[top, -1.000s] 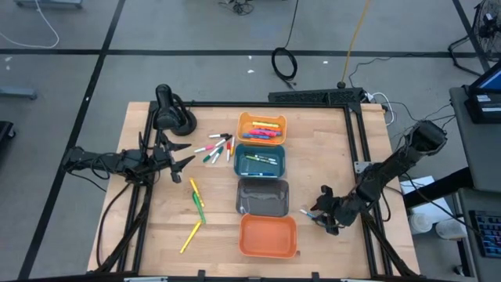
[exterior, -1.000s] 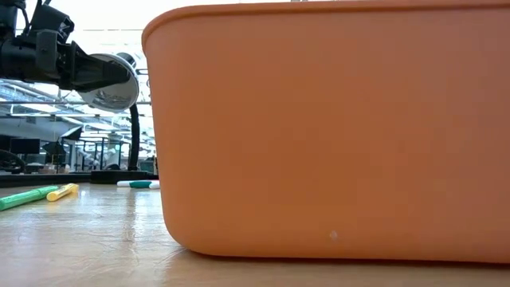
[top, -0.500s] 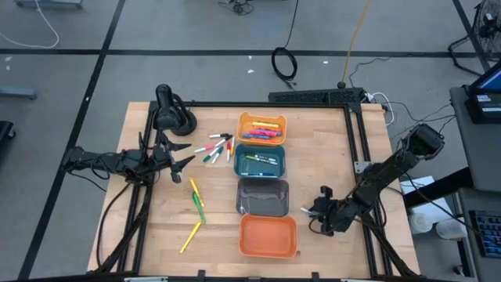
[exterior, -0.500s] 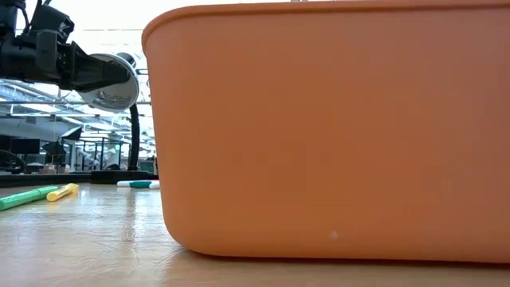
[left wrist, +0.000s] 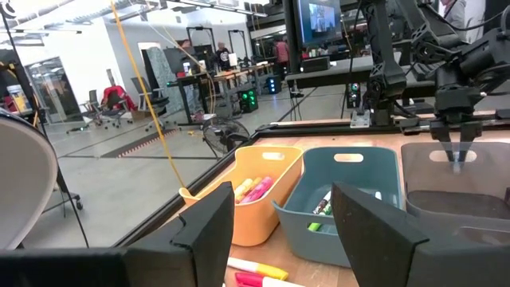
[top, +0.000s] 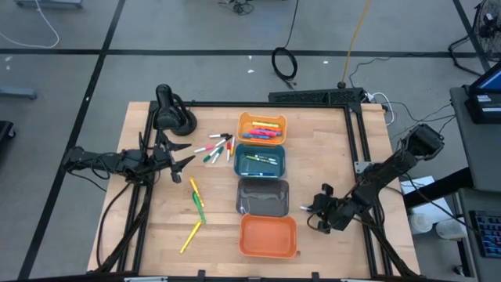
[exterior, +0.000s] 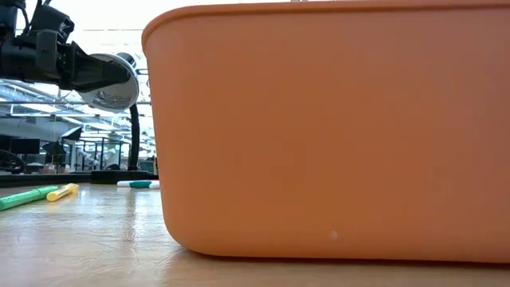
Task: Pick & Place Markers
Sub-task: Put the blue thin dry erase marker into the blue bin
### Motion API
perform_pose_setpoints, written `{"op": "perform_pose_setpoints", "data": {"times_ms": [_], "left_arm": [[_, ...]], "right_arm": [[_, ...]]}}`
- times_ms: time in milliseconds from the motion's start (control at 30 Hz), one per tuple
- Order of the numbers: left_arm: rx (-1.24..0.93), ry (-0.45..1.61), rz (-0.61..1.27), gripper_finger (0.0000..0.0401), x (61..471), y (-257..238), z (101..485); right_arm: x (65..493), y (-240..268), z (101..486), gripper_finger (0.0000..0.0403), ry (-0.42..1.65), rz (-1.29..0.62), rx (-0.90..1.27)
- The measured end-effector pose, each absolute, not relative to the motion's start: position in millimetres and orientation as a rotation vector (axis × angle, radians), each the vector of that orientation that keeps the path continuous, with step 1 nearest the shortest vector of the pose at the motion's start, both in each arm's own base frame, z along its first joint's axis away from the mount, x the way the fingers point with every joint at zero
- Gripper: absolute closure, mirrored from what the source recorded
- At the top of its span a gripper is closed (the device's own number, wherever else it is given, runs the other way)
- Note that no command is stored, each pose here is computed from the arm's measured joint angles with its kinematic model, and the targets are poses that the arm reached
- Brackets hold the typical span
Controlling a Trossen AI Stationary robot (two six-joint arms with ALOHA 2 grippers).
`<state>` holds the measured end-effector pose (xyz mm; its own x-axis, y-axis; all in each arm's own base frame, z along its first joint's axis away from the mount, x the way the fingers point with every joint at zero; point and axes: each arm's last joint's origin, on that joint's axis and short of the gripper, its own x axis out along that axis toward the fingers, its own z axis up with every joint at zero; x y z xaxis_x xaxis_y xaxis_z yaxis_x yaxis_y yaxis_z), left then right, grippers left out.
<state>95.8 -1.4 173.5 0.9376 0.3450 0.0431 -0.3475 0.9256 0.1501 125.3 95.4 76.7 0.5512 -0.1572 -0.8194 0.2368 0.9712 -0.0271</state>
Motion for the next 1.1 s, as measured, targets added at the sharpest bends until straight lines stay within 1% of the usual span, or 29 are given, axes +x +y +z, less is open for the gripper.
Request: {"op": "perform_pose_setpoints", "data": {"times_ms": [100, 200, 267, 333, 467, 667, 733, 800, 967, 1033, 1100], "left_arm": [[0.157, -0.016, 0.355, 0.0187, 95.8, -1.4, 173.6], [0.157, -0.016, 0.355, 0.0187, 95.8, -1.4, 173.6], [0.157, -0.017, 0.355, 0.0187, 95.7, -1.4, 173.7], [0.157, -0.016, 0.355, 0.0187, 95.7, -1.4, 173.6], [0.157, -0.016, 0.355, 0.0187, 95.8, -1.4, 173.6], [0.157, -0.016, 0.355, 0.0187, 95.7, -1.3, 173.6], [0.157, -0.016, 0.355, 0.0187, 95.7, -1.4, 173.6], [0.157, -0.016, 0.355, 0.0187, 95.8, -1.4, 173.6], [0.157, -0.016, 0.355, 0.0187, 95.7, -1.4, 173.6], [0.157, -0.016, 0.355, 0.0187, 95.7, -1.4, 173.6], [0.157, -0.016, 0.355, 0.0187, 95.7, -1.3, 173.6]], "right_arm": [[128.9, 94.7, 82.9, 0.0379, 0.881, -0.228, 0.031], [134.2, 94.0, 97.1, 0.0374, 0.820, -0.202, -0.005], [135.4, 90.4, 105.1, 0.0377, 0.794, -0.200, -0.046], [140.4, 89.2, 119.1, 0.0384, 0.718, -0.193, -0.045], [147.4, 81.3, 143.5, 0.0385, 0.602, -0.206, -0.081], [168.4, 70.0, 200.0, 0.0382, 0.395, -0.232, -0.163], [178.5, 66.5, 220.6, 0.0383, 0.272, -0.231, -0.182], [187.8, 63.8, 237.5, 0.0383, 0.122, -0.183, -0.202], [210.6, 52.4, 247.9, 0.0383, -0.087, -0.083, -0.280], [219.8, 44.6, 248.0, 0.0383, -0.146, -0.117, -0.276], [233.2, 34.6, 246.1, 0.0383, -0.151, -0.166, -0.258]]}}
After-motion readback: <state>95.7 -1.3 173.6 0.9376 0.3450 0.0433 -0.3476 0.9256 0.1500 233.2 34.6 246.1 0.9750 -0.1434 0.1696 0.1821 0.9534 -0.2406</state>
